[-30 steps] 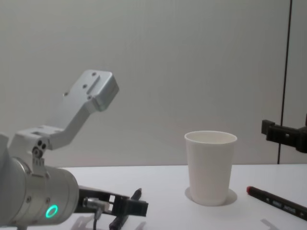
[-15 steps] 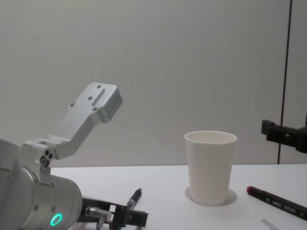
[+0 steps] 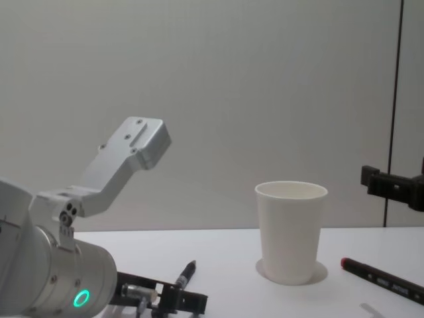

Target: Place the pen into the pen holder.

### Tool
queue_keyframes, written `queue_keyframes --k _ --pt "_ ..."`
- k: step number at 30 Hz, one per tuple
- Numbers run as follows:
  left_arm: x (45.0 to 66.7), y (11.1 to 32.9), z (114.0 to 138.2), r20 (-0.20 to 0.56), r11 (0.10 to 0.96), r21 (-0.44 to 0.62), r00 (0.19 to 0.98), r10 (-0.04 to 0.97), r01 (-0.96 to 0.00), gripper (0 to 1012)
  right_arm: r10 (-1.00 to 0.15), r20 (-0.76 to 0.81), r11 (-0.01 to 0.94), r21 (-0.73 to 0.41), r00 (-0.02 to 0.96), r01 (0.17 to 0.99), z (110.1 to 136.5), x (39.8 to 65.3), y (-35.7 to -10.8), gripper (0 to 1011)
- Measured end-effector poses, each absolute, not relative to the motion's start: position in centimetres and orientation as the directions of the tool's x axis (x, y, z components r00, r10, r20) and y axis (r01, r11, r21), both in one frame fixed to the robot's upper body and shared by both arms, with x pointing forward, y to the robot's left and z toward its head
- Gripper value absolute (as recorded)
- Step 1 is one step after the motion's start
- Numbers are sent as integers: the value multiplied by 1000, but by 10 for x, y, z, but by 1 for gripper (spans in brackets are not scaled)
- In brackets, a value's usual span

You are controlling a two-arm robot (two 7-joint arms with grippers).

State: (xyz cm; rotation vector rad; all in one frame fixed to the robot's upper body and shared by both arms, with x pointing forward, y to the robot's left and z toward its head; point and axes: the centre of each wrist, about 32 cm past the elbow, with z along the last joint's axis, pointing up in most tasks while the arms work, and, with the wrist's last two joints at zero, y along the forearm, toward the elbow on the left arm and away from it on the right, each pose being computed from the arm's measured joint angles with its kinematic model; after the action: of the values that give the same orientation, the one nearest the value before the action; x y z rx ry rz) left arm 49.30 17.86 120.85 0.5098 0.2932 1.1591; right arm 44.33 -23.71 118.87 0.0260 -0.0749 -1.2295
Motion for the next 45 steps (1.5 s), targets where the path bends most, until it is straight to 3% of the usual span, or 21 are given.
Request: queue_keyframes --k 13,18,26,27,31,41,45 --pt "496 179 1212 13 316 539 382 924 -781 1001 -942 43 335 60 333 940 1189 443 -237 1002" --pt "497 179 1212 8 317 541 382 924 -779 927 -942 43 335 60 333 940 1189 443 -237 1002" --pt "497 179 1213 4 319 542 382 924 -777 702 -942 43 335 60 333 940 1189 443 -237 1002" --pt "497 179 1213 4 319 543 382 924 -777 639 -942 43 335 60 333 940 1189 443 -237 1001" --pt "497 179 1213 2 321 543 383 924 -776 559 -942 43 335 60 333 940 1189 443 -237 1002" --pt "497 179 1213 2 323 544 387 922 -774 197 -942 43 335 60 333 940 1189 443 -237 1002" --pt "497 179 1213 4 323 544 387 922 -775 150 -942 43 335 60 333 940 1189 443 -237 1002"
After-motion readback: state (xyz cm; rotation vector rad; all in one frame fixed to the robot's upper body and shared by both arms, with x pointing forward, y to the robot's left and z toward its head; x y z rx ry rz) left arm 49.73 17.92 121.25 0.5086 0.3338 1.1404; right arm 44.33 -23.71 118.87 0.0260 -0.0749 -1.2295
